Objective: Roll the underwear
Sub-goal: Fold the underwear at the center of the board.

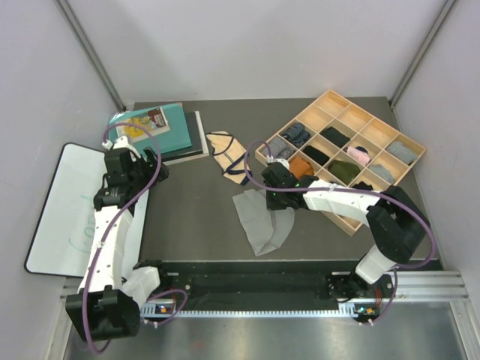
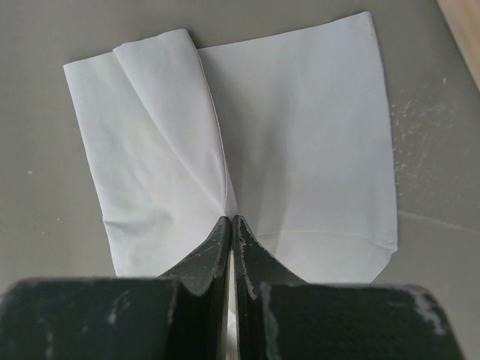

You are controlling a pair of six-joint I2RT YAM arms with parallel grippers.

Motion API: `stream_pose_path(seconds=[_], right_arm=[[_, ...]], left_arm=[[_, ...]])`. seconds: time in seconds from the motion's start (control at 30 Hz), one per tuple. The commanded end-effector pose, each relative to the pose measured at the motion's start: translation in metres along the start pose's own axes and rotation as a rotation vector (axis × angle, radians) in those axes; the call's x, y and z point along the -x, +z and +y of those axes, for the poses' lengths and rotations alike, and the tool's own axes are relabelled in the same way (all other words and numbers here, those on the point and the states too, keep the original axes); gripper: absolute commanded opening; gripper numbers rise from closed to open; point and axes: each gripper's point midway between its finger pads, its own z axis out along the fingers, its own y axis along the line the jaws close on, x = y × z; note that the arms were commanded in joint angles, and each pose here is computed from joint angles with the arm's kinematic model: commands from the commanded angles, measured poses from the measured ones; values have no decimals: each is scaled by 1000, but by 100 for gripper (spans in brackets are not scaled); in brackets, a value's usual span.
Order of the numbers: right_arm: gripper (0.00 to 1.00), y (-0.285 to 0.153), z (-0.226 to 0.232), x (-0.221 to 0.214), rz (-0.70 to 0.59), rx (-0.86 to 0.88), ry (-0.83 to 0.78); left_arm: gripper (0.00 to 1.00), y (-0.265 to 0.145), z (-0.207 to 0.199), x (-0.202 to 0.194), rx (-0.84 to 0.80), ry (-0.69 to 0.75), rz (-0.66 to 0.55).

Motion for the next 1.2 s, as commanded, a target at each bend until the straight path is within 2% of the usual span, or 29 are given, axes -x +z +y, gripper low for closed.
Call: stream_pose_path(seconds=[0.0, 1.17], right_arm=[[0, -8, -3, 19, -71, 5, -4], [0, -6, -64, 13, -64, -134, 48]], left_arm=[[80, 2, -5, 11, -27, 13, -45], [80, 3, -8, 10, -37, 24, -40]])
